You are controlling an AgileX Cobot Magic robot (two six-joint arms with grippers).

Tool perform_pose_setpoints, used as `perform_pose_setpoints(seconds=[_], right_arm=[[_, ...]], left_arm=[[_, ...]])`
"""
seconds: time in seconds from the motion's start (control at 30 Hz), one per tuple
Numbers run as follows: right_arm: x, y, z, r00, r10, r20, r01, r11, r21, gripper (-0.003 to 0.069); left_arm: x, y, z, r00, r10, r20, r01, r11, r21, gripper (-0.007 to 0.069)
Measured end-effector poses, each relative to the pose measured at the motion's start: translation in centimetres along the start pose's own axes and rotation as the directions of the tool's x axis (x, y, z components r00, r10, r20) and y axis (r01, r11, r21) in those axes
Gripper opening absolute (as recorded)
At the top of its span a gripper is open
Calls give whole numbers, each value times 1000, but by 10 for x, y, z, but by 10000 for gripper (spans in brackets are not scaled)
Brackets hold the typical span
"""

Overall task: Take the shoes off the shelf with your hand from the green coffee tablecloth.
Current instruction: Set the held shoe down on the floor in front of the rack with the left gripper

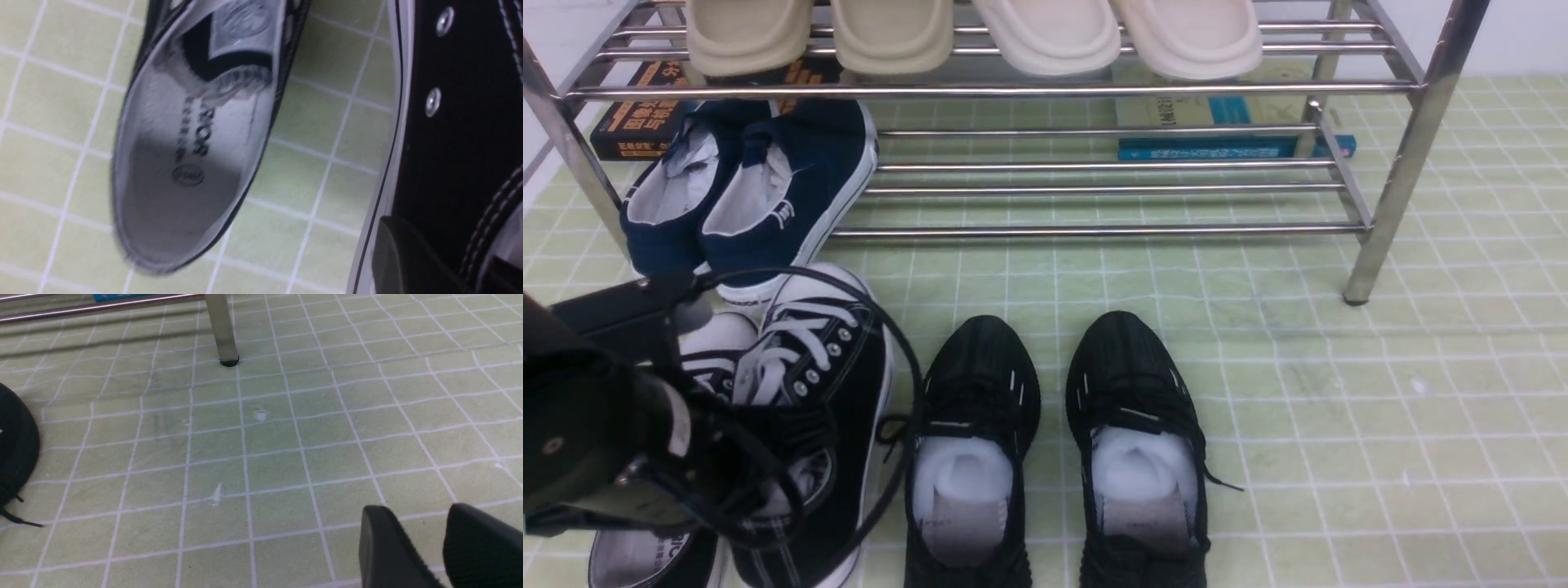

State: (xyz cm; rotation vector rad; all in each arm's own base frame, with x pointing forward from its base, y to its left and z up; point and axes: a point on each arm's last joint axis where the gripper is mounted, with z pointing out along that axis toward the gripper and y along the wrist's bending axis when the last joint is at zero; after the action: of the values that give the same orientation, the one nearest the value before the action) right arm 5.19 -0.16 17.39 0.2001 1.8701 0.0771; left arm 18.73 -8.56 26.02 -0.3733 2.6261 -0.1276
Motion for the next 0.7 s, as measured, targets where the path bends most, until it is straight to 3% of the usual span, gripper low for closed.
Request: perform_pose_setpoints(seconds=[0.7], right_arm=[[0, 0, 0, 1000, 0, 0, 0, 1000, 0, 237]], left_arm=[[4, -17, 62, 991, 49, -125, -61, 994, -94, 44]])
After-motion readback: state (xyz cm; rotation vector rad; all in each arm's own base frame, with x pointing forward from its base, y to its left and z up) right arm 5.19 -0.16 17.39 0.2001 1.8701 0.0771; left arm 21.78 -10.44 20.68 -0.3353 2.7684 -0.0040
